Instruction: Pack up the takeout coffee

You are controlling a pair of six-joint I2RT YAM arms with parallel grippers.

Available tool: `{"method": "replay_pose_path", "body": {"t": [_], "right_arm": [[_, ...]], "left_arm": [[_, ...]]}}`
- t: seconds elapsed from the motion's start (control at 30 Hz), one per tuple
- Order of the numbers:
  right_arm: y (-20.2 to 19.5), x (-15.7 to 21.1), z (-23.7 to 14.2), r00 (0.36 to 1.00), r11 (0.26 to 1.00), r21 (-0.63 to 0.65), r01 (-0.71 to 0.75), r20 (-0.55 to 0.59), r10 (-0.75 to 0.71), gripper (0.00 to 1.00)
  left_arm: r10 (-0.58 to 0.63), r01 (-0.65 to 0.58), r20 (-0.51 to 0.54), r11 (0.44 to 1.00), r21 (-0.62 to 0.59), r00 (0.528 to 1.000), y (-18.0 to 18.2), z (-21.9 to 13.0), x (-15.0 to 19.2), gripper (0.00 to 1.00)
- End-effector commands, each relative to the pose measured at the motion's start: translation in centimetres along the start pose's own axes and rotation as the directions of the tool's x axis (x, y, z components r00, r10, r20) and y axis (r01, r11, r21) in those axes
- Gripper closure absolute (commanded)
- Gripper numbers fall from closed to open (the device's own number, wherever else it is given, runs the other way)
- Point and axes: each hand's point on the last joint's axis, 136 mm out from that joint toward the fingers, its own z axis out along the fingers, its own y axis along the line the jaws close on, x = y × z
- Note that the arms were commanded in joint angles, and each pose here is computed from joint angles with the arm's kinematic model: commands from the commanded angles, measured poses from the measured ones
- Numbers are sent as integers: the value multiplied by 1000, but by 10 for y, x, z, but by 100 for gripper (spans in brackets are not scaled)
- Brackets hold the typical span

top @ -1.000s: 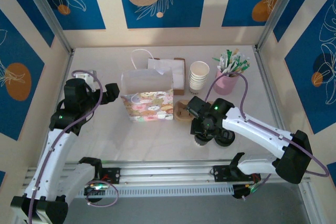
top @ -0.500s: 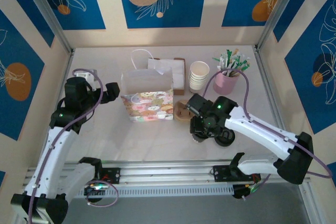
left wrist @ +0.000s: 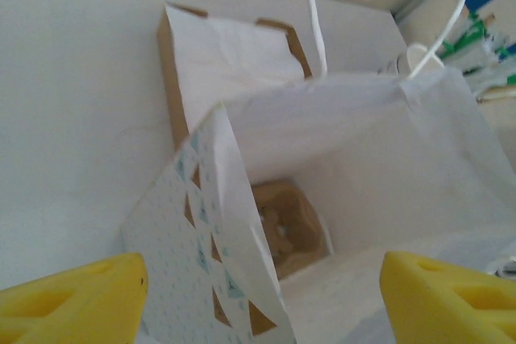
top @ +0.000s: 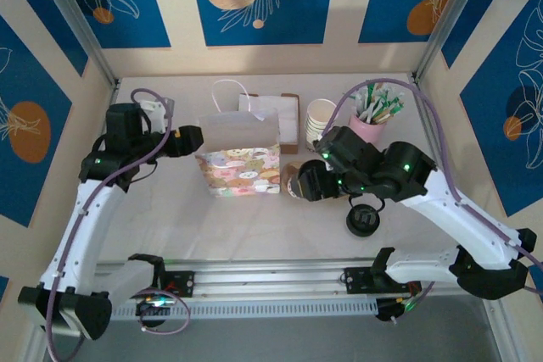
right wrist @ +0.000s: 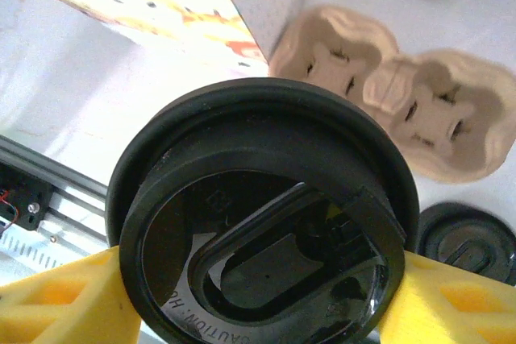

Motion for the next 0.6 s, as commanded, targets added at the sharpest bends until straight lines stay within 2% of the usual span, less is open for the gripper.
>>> {"method": "replay_pose_path", "body": {"t": [0.0,0.13,0.23,0.27,0.33,0.43,0.57], "right_arm": [[3,-22,-20,989,994,-1,111,100,-110,32],[16,-46,-33,971,986,-28,162,183,-154,33],[22,-58,-39,958,981,-30,190,223,-179,33],[23,-61,-42,954,980,-29,196,236,-184,33],[26,-67,-47,947,978,-34,205,259,-189,33],[31,-72,-56,938,974,-55,218,287,-194,33],[35,-71,-57,930,966,-63,250,292,-222,33]], "left_arm": [[43,-36,-85,997,73,995,-17,-2,11,28],[88,-85,-170,996,22,981,-11,9,21,33],[128,-140,-224,989,-37,966,0,15,25,49],[129,-155,-235,983,-96,963,11,15,25,53],[139,-187,-234,962,-198,962,29,12,20,63],[187,-234,-208,944,-234,960,34,7,12,72],[247,-282,-192,942,-182,950,18,0,1,70]]}}
